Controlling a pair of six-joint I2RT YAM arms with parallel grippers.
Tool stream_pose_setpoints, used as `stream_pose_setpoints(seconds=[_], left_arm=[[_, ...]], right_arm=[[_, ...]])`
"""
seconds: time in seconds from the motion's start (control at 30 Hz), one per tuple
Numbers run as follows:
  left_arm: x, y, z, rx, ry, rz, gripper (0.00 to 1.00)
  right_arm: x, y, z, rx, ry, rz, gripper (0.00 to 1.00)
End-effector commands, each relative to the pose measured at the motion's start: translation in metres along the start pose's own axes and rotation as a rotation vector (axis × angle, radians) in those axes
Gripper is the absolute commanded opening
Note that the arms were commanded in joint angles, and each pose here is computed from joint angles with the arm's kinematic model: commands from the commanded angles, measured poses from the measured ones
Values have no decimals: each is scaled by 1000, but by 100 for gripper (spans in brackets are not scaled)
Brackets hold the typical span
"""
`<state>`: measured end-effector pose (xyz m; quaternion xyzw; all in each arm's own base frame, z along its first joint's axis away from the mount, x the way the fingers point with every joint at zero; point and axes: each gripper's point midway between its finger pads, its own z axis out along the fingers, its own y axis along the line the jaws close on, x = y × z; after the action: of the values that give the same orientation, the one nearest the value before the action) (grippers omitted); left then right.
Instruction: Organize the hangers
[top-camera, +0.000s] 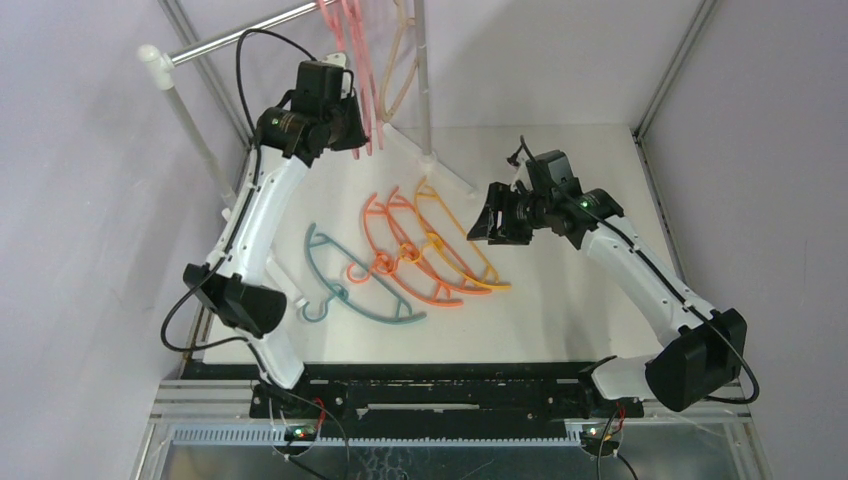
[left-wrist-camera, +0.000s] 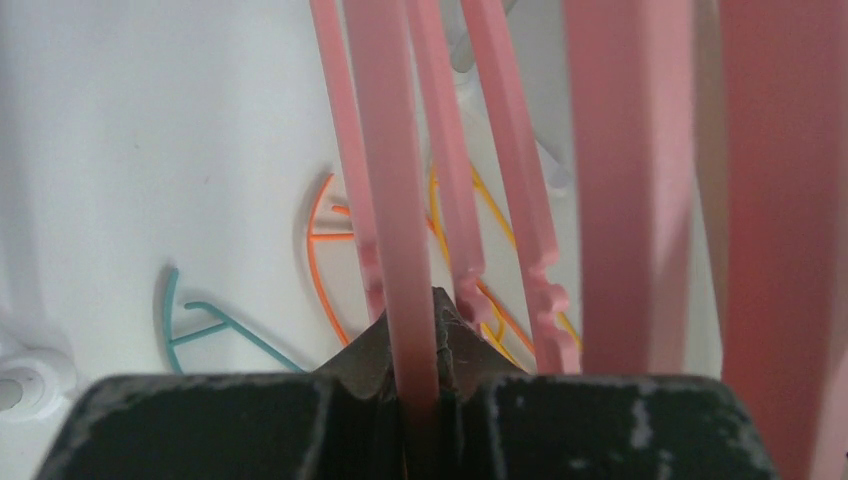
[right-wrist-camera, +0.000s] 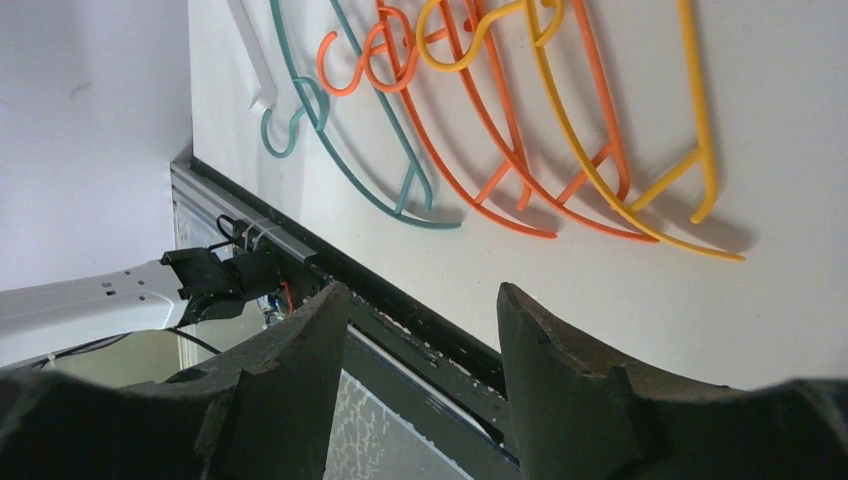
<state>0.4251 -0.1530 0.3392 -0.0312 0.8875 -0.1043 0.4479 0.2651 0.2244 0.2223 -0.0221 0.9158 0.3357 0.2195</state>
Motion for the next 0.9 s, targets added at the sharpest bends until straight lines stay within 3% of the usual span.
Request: stream_pose_setpoints(seconds=[0.0, 0.3, 0.43, 0.5, 0.53, 0.8, 0.87], left_arm=[[-8, -19, -1, 94, 23, 18, 0], [0, -42, 20, 217, 64, 67, 3], [-4, -41, 7, 233, 14, 81, 32], [-7, -38, -4, 236, -24, 88, 53], [-8, -36, -11, 235, -38, 92, 58], [-4, -33, -60, 292, -101, 117, 99], [-2, -35, -70, 319, -122, 117, 100]], right_arm=[[-7, -1, -13, -9, -46, -24, 64], [-10, -10, -12, 13, -53, -15, 65], [-10, -12, -13, 17, -55, -29, 69], [-11, -12, -14, 21, -63, -39, 72], [-11, -12, -15, 20, -66, -46, 73], [-5, -15, -15, 29, -42, -76, 74], [-3, -16, -16, 28, -44, -83, 74]])
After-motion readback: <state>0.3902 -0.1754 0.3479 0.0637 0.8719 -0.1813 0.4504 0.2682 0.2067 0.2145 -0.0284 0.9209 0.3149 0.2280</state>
